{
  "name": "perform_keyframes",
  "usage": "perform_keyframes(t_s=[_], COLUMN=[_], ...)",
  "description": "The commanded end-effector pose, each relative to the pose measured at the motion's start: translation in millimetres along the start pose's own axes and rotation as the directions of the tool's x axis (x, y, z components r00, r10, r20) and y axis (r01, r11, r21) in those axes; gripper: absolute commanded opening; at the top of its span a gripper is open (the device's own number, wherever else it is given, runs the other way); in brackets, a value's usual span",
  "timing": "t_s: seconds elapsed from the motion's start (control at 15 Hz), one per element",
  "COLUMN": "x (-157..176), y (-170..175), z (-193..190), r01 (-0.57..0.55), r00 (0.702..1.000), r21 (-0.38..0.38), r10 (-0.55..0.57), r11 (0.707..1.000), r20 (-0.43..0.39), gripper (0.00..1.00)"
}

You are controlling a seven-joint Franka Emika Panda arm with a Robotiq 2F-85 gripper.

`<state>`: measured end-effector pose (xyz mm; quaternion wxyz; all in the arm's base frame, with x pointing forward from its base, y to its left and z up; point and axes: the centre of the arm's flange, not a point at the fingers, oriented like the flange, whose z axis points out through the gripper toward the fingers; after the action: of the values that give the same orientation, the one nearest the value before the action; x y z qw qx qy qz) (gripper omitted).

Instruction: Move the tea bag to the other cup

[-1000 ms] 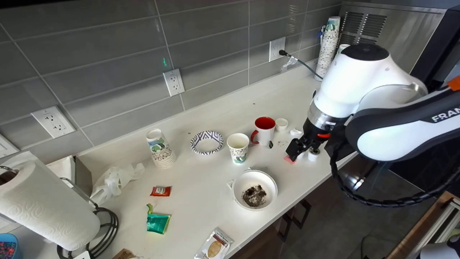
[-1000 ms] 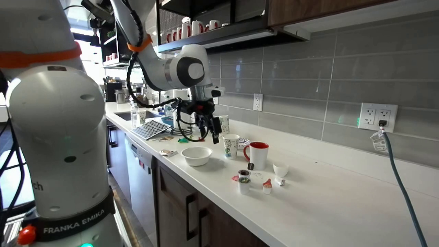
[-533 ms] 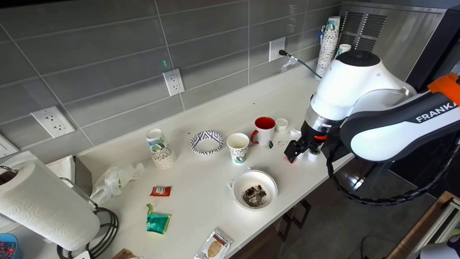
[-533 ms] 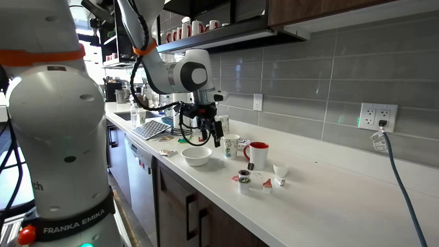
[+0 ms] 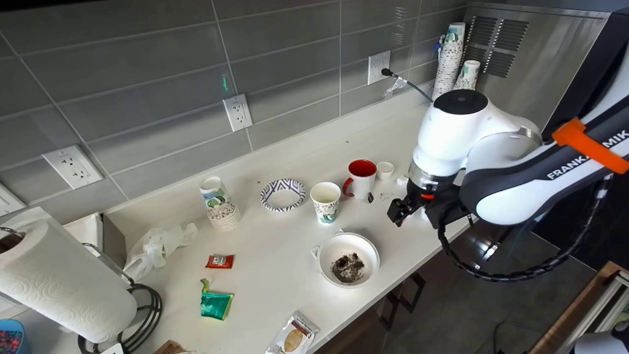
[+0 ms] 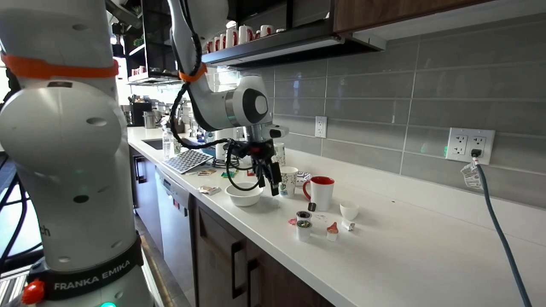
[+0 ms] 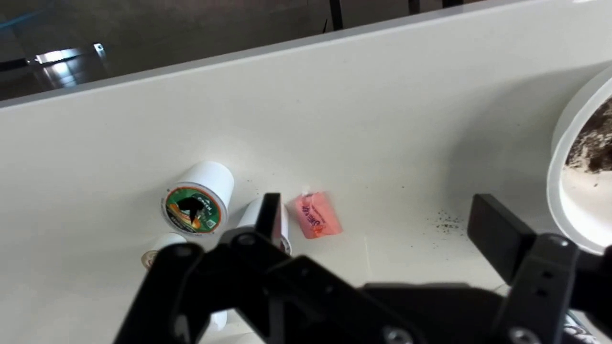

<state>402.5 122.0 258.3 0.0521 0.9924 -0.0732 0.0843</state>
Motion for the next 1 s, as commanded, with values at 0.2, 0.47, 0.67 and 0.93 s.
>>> perform_keyframes(t_s=[0.2,0.47,0.67,0.93], x=[33,31,33,34], y=[-21,-13,-14,-14], z=[49,40,45,42], r01=[-0.029,-0.022,-0.023,-0.023], r00=[1.0,1.0,1.0,1.0], r21=[-0.036,-0.032,-0.029,-0.029], r10=[0.029,0.022,0.023,0.023], r11=[0.999,0.999,0.999,0.999], r20=[-0.008,0.003,0.012,0.006], gripper=[1.0,1.0,1.0,1.0])
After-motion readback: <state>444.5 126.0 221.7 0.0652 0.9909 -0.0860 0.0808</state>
